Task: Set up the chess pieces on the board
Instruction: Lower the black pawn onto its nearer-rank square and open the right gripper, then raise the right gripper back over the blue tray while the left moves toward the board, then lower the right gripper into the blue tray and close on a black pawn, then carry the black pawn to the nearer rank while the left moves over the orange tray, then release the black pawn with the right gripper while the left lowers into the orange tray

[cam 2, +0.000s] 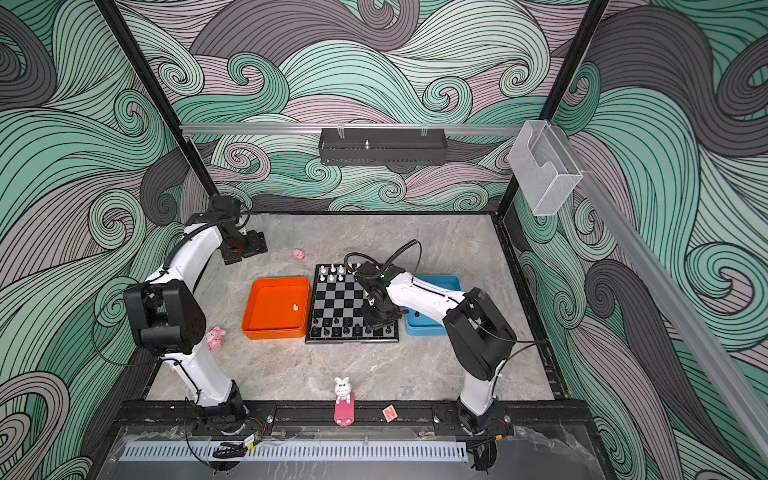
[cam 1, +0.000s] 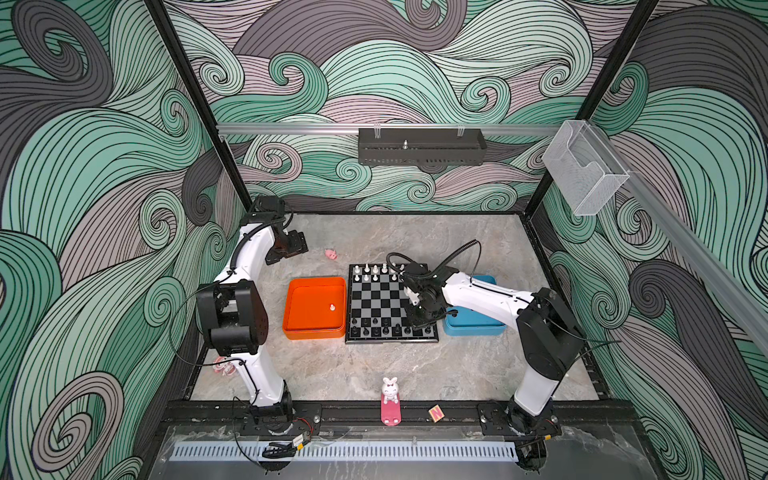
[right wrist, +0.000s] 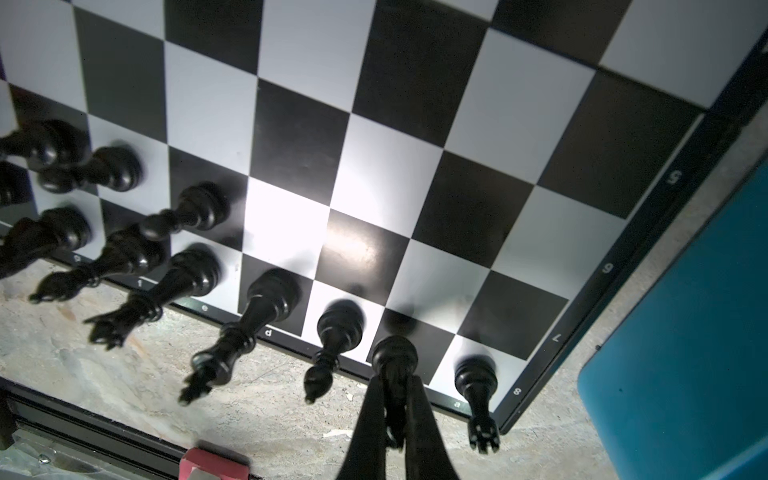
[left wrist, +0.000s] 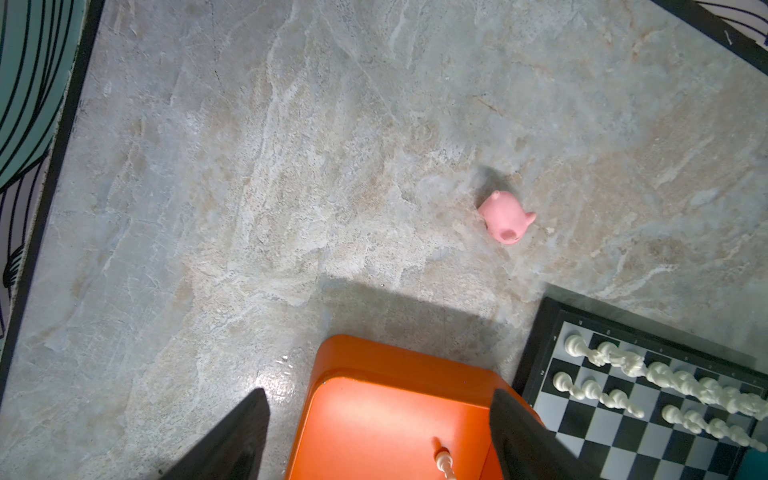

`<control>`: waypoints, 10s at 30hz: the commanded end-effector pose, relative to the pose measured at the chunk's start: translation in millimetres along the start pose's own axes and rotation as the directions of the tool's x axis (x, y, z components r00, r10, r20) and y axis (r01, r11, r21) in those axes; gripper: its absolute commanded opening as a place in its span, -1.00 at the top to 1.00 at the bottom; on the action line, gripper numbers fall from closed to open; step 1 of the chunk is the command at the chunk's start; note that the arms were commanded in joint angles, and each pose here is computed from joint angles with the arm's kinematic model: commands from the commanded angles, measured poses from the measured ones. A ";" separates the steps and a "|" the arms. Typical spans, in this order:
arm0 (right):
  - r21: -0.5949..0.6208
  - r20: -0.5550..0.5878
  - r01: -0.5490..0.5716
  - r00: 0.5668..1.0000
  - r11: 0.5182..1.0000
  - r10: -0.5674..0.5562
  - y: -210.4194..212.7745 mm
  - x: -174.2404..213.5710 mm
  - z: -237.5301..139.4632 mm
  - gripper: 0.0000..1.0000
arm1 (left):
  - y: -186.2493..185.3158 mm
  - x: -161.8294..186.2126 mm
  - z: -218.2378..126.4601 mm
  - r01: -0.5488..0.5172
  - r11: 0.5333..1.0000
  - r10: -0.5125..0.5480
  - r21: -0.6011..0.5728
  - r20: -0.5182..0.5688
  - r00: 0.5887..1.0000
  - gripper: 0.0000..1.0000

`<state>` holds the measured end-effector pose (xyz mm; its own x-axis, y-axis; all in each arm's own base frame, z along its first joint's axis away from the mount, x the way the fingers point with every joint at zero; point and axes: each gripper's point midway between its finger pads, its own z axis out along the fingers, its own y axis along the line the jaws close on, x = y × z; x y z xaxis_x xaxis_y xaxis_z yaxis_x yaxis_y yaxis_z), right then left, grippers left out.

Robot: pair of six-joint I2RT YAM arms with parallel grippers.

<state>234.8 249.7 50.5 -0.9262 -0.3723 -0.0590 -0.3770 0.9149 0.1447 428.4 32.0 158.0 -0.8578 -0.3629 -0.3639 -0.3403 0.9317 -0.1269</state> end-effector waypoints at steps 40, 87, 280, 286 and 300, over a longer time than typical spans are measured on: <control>0.019 -0.061 -0.005 0.998 1.000 0.006 -0.8 16.2 13.5 0.68 | -9.1 6.0 11.9 0.010 0.998 -0.007 0.055 -0.045 0.999 -0.71; 0.058 0.229 -0.302 0.932 0.952 0.281 -155.4 -44.7 -91.0 -0.98 | -67.5 22.7 -13.8 -0.209 0.977 0.208 0.037 0.018 0.978 -0.73; 0.063 -0.030 -0.082 0.996 0.995 0.084 -46.0 -14.0 -10.5 0.28 | -121.0 58.1 19.7 -0.220 0.936 0.256 0.276 -0.101 0.961 -0.72; 0.077 0.032 -0.076 0.997 0.994 0.073 -48.0 -25.2 -33.1 0.16 | -119.2 56.8 18.1 -0.216 0.940 0.249 0.264 -0.095 0.964 -0.72; 0.083 0.221 -0.170 0.964 0.982 0.149 -108.8 -72.3 -93.3 -0.84 | -61.6 104.7 9.8 -0.136 0.988 0.147 0.071 -0.171 0.974 -0.74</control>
<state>338.7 176.1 122.9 -0.9538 -0.1849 -0.2369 -0.2139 0.9714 0.1032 384.7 -77.2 107.9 -0.9575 -0.1942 -0.2131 -0.1549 0.9699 -0.1878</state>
